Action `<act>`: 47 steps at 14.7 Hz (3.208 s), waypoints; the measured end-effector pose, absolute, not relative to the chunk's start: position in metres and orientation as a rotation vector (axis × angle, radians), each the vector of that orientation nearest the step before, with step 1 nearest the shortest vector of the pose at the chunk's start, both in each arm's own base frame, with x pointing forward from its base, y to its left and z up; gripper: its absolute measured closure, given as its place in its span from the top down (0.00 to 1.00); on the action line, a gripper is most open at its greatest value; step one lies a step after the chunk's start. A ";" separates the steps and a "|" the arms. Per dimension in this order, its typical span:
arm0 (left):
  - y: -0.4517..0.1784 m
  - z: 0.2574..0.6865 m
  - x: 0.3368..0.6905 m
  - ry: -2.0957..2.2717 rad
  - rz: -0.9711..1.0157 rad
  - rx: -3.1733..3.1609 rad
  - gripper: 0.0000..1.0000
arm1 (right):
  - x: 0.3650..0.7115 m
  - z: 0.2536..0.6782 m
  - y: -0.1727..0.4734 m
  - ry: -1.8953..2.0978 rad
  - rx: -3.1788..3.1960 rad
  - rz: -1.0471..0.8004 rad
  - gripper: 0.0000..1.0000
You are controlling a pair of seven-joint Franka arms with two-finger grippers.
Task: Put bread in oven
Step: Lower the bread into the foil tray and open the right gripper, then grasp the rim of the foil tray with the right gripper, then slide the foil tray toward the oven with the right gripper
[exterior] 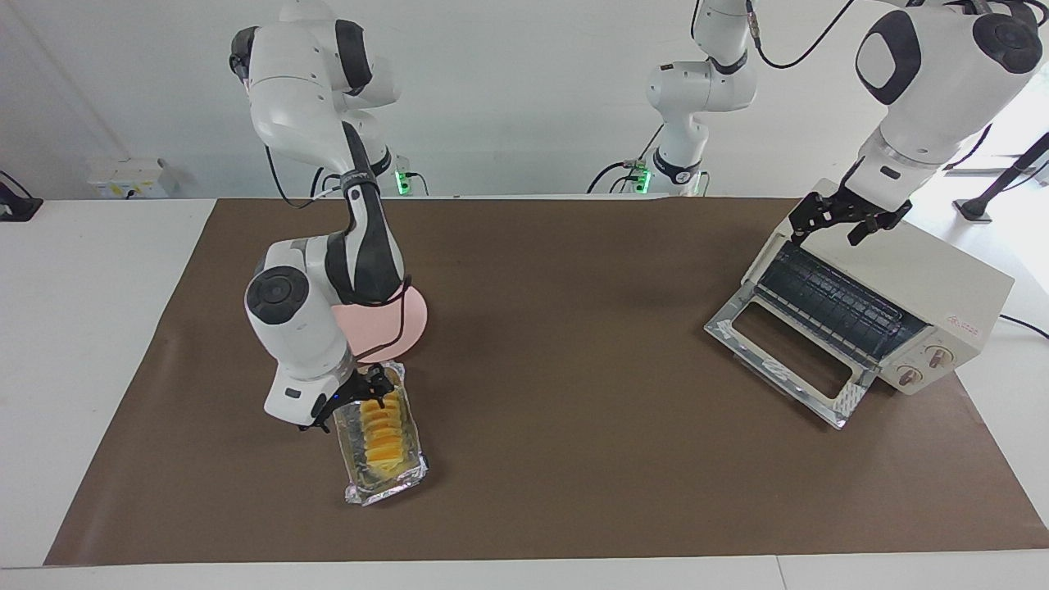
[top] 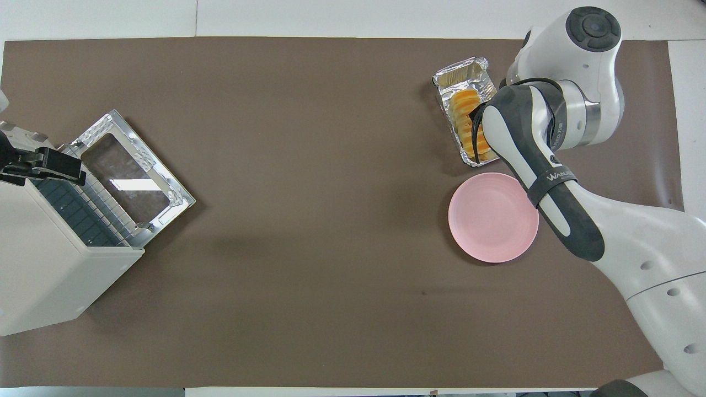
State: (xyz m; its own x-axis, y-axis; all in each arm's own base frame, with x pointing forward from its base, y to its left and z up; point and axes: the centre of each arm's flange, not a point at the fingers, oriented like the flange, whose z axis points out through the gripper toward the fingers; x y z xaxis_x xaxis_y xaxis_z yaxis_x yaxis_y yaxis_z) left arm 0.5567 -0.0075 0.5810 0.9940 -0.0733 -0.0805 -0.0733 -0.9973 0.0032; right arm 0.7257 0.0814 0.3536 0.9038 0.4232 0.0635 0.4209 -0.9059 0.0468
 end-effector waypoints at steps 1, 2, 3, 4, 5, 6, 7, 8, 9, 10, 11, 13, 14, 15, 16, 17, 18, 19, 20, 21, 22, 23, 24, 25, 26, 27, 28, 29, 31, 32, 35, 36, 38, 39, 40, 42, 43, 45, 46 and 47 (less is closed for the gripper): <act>-0.007 0.581 0.557 -0.115 -0.127 3.137 1.00 | 0.729 0.354 0.075 0.662 3.026 0.147 1.00; -0.007 0.581 0.557 -0.115 -0.127 3.137 1.00 | 0.730 0.352 0.069 0.657 3.022 0.165 1.00; -0.007 0.581 0.557 -0.115 -0.127 3.137 1.00 | 0.732 0.349 0.065 0.667 3.017 0.179 1.00; -0.007 0.581 0.557 -0.115 -0.127 3.137 1.00 | 0.732 0.345 0.062 0.681 3.011 0.193 1.00; -0.007 0.581 0.557 -0.115 -0.127 3.137 1.00 | 0.732 0.340 0.059 0.690 3.006 0.208 0.99; -0.007 0.581 0.557 -0.115 -0.127 3.137 1.00 | 0.732 0.333 0.055 0.703 2.998 0.224 0.99; -0.007 0.581 0.557 -0.115 -0.127 3.137 1.00 | 0.731 0.327 0.050 0.715 2.992 0.238 0.96; -0.007 0.581 0.557 -0.115 -0.127 3.137 1.00 | 0.730 0.321 0.045 0.722 2.987 0.249 0.96; -0.007 0.581 0.557 -0.115 -0.127 3.137 1.00 | 0.729 0.317 0.043 0.725 2.985 0.254 0.93; -0.007 0.581 0.557 -0.115 -0.127 3.137 1.00 | 0.728 0.314 0.043 0.727 2.984 0.254 0.93; -0.007 0.581 0.557 -0.115 -0.127 3.137 1.00 | 0.727 0.312 0.043 0.730 2.986 0.248 0.87; -0.007 0.581 0.557 -0.115 -0.127 3.137 1.00 | 0.727 0.311 0.046 0.726 3.000 0.250 0.83; -0.007 0.581 0.557 -0.115 -0.127 3.137 1.00 | 0.726 0.311 0.048 0.708 3.027 0.255 0.74; -0.007 0.581 0.557 -0.115 -0.127 3.137 1.00 | 0.725 0.309 0.048 0.676 3.068 0.260 0.59; -0.007 0.581 0.557 -0.115 -0.127 3.137 1.00 | 0.724 0.307 0.048 0.650 3.100 0.263 0.48; -0.007 0.581 0.557 -0.115 -0.127 3.137 1.00 | 0.723 0.305 0.048 0.633 3.119 0.262 0.35; -0.007 0.581 0.557 -0.115 -0.127 3.137 1.00 | 0.723 0.304 0.047 0.627 3.125 0.258 0.26; -0.007 0.581 0.557 -0.115 -0.127 3.137 1.00 | 0.722 0.302 0.047 0.624 3.129 0.254 0.16; -0.007 0.581 0.557 -0.115 -0.127 3.137 1.00 | 0.721 0.301 0.047 0.622 3.132 0.250 0.06; -0.007 0.581 0.557 -0.115 -0.127 3.137 1.00 | 0.721 0.301 0.047 0.619 3.135 0.250 0.02; -0.007 0.581 0.557 -0.115 -0.127 3.137 1.00 | 0.721 0.301 0.047 0.619 3.135 0.250 0.02; -0.007 0.581 0.557 -0.115 -0.127 3.137 1.00 | 0.721 0.302 0.047 0.619 3.136 0.251 0.02; -0.007 0.581 0.557 -0.115 -0.127 3.137 1.00 | 0.721 0.302 0.047 0.619 3.136 0.251 0.02; -0.007 0.581 0.557 -0.115 -0.127 3.137 1.00 | 0.720 0.303 0.047 0.619 3.137 0.244 0.02; -0.007 0.581 0.557 -0.115 -0.127 3.137 1.00 | 0.719 0.305 0.046 0.621 3.142 0.222 0.02; -0.007 0.581 0.557 -0.115 -0.127 3.137 1.00 | 0.717 0.309 0.046 0.624 3.147 0.196 0.02; -0.007 0.581 0.557 -0.115 -0.127 3.137 1.00 | 0.716 0.316 0.048 0.632 3.152 0.172 0.02; -0.007 0.581 0.557 -0.115 -0.127 3.137 1.00 | 0.715 0.326 0.052 0.631 3.161 0.151 0.02; -0.007 0.581 0.557 -0.115 -0.127 3.137 1.00 | 0.714 0.351 0.062 0.553 3.197 0.100 0.02; -0.007 0.581 0.557 -0.115 -0.127 3.137 1.00 | 0.712 0.365 0.072 0.494 3.228 0.067 0.02; -0.007 0.581 0.557 -0.115 -0.127 3.137 1.00 | 0.704 0.406 0.125 0.299 3.307 -0.004 0.02; -0.007 0.581 0.557 -0.115 -0.127 3.137 1.00 | 0.699 0.416 0.150 0.222 3.317 -0.013 0.02; -0.007 0.581 0.557 -0.115 -0.127 3.137 1.00 | 0.683 0.424 0.209 0.089 3.324 -0.040 0.02; -0.007 0.581 0.557 -0.115 -0.127 3.137 1.00 | 0.673 0.424 0.239 0.046 3.322 -0.056 0.02; -0.007 0.581 0.557 -0.115 -0.127 3.137 1.00 | 0.662 0.423 0.267 0.021 3.319 -0.069 0.02; -0.007 0.581 0.557 -0.115 -0.127 3.137 1.00 | 0.646 0.417 0.304 0.007 3.316 -0.073 0.02; -0.007 0.581 0.557 -0.115 -0.127 3.137 1.00 | 0.641 0.412 0.315 0.004 3.319 -0.061 0.02; -0.007 0.581 0.557 -0.115 -0.127 3.137 1.00 | 0.631 0.393 0.333 -0.003 3.324 -0.035 0.02; -0.007 0.581 0.557 -0.115 -0.127 3.137 1.00 | 0.624 0.382 0.344 -0.018 3.326 -0.021 0.02; -0.007 0.581 0.557 -0.115 -0.127 3.137 1.00 | 0.616 0.372 0.356 -0.046 3.330 -0.006 0.02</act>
